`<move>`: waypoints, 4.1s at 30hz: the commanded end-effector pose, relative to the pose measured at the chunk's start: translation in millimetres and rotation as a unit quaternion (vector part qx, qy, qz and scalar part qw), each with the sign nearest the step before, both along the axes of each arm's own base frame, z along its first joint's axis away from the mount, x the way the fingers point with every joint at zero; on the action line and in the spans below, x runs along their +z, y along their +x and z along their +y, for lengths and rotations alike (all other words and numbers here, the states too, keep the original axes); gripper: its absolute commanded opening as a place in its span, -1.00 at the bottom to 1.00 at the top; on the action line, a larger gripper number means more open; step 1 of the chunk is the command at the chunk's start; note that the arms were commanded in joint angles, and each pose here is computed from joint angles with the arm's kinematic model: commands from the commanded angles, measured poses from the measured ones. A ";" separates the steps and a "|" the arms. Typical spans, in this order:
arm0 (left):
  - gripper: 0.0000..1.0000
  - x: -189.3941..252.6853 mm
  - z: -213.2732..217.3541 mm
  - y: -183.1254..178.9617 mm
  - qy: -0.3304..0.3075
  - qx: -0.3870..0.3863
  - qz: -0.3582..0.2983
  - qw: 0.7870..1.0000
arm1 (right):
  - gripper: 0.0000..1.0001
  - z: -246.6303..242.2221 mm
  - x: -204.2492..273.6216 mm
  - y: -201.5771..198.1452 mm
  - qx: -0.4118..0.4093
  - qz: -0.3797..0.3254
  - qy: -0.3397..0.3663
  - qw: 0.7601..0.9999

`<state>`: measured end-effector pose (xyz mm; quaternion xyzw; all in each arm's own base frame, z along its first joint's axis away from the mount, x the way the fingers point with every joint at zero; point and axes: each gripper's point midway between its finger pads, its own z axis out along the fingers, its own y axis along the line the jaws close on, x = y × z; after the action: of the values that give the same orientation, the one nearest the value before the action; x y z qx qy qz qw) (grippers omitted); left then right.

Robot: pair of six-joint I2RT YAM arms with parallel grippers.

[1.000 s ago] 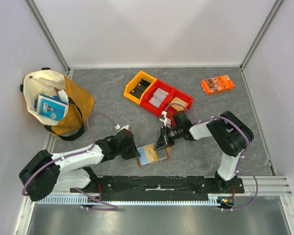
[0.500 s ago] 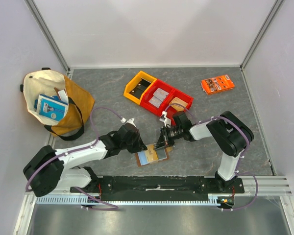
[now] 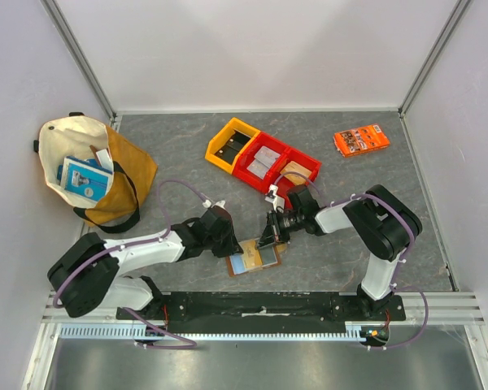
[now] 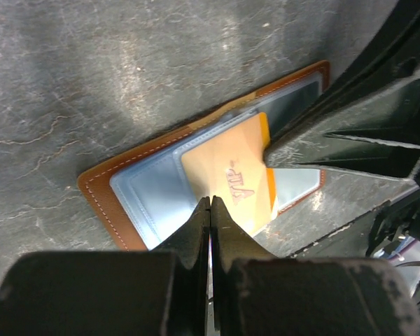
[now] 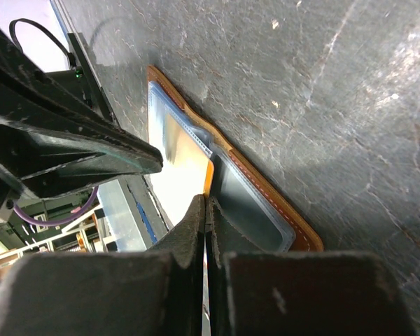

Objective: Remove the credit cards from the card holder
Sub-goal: Remove the credit card from the card holder.

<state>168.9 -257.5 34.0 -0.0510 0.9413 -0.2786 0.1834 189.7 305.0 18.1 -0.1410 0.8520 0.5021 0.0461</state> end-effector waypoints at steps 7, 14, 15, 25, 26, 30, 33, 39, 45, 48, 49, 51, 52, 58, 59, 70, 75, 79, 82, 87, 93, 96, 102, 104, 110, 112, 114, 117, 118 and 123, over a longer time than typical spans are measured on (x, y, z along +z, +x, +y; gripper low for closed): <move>-0.96 -18.0 13.5 -7.8 0.035 -0.001 0.018 0.999 | -1.00 -2.0 2.5 1.8 -0.004 -0.018 0.002 1.000; -0.97 -27.7 24.6 -11.4 0.060 0.010 0.028 0.998 | -1.00 -4.2 2.7 4.2 -0.009 -0.027 -0.005 1.000; -0.97 -28.7 26.4 -11.9 0.064 0.011 0.029 0.997 | -1.00 -5.4 1.9 3.1 -0.009 -0.026 -0.009 1.000; -0.96 -38.9 32.7 -16.5 0.085 0.012 0.044 0.995 | -1.00 -19.2 1.0 8.2 -0.013 -0.032 -0.031 0.999; -0.96 -38.3 31.9 -16.2 0.084 0.011 0.043 0.996 | -1.00 -19.2 1.5 9.1 -0.013 -0.032 -0.031 0.999; -0.96 -38.1 31.7 -16.0 0.085 0.010 0.043 0.995 | -1.00 -23.6 -1.7 9.4 -0.018 -0.031 -0.044 0.998; -0.97 -37.9 32.3 -16.3 0.085 0.009 0.043 0.995 | -1.00 -29.5 -2.9 12.3 -0.033 -0.029 -0.051 0.998; -0.97 -34.2 29.0 -14.3 0.080 0.004 0.037 0.996 | -0.61 -23.2 5.5 12.2 -0.015 -0.026 -0.028 0.999; -0.97 -32.3 26.7 -13.4 0.074 0.003 0.035 0.997 | -0.40 -19.2 2.2 14.3 -0.006 -0.020 -0.024 0.999; -0.97 -32.3 26.0 -13.6 0.073 0.001 0.034 0.997 | -0.39 -17.6 -0.8 13.8 -0.001 -0.016 -0.026 1.000; -0.97 -32.3 26.1 -13.5 0.072 0.002 0.035 0.997 | -0.39 -17.0 -2.1 13.8 -0.001 -0.016 -0.029 0.999; -0.96 -32.1 25.2 -13.1 0.071 0.001 0.034 0.997 | -0.39 -15.9 -6.6 11.9 0.002 -0.013 -0.036 0.999; -0.96 -32.4 25.1 -13.0 0.071 0.001 0.034 0.997 | -0.39 -15.8 -8.6 11.5 0.002 -0.012 -0.039 0.999; -0.96 -27.4 25.0 -14.7 0.066 -0.001 0.034 0.997 | -0.39 -15.8 -13.6 9.3 0.003 -0.016 -0.055 0.998; -0.96 -22.8 24.4 -13.8 0.063 0.000 0.030 0.998 | -0.42 -15.9 -12.3 9.6 0.003 -0.019 -0.055 0.998; -0.39 42.6 16.6 0.7 0.008 0.001 -0.043 0.999 | -0.56 -7.8 0.0 7.9 0.009 -0.029 -0.038 0.999; -0.40 32.9 9.2 -3.2 0.003 -0.014 -0.027 1.000 | -0.55 0.7 3.0 5.9 0.010 -0.027 -0.027 0.999; -0.56 22.9 8.7 -5.0 0.011 -0.019 -0.015 1.000 | -0.55 8.1 4.2 3.2 0.015 -0.026 -0.020 0.999; -0.69 14.5 10.6 -7.7 0.021 -0.022 -0.006 1.000 | -0.56 11.4 4.9 1.9 0.017 -0.025 -0.016 0.999; -0.85 0.3 14.7 -12.5 0.036 -0.025 0.008 0.999 | -0.72 15.0 6.3 0.6 0.021 -0.024 -0.010 0.999; -0.97 -18.9 22.9 -20.5 0.058 -0.022 0.033 0.998 | -0.98 15.1 5.6 -0.6 0.025 -0.021 -0.009 0.999; -0.96 -30.9 30.8 -27.1 0.072 -0.013 0.050 0.996 | -1.00 11.2 4.4 0.1 0.023 -0.022 -0.015 0.999; -0.96 -44.7 42.0 -36.8 0.079 0.003 0.067 0.995 | -1.00 -13.5 7.9 15.6 -0.014 -0.029 -0.027 0.999; -0.96 -44.2 44.0 -36.3 0.078 0.008 0.064 0.995 | -1.00 -23.1 11.8 21.2 -0.029 -0.034 -0.030 0.999; -0.96 -32.8 40.7 -28.0 0.065 0.015 0.041 0.997 | -1.00 -39.4 43.7 37.1 -0.080 -0.071 -0.023 0.994; -0.81 -21.7 35.0 -21.2 0.046 0.018 0.021 0.999 | -1.00 -41.6 60.5 43.2 -0.102 -0.092 -0.017 0.990; -0.61 -5.1 26.8 -12.6 0.018 0.021 -0.006 1.000 | -1.00 -43.7 76.9 47.6 -0.124 -0.110 -0.011 0.986; -0.22 30.0 16.7 8.3 -0.019 0.028 -0.071 0.997 | -1.00 -45.1 111.2 54.3 -0.163 -0.141 0.017 0.976; -0.11 42.6 13.6 13.9 -0.032 0.029 -0.092 0.995 | -1.00 -45.4 121.4 57.1 -0.178 -0.149 0.028 0.972; 0.54 123.9 -7.1 36.8 -0.144 0.033 -0.207 0.967 | -1.00 -50.9 177.7 61.8 -0.253 -0.186 0.111 0.943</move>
<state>173.3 -242.0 75.1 -0.0563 0.9096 -0.3172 0.2626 240.5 258.1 153.6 -0.0644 0.8201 0.4948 0.2800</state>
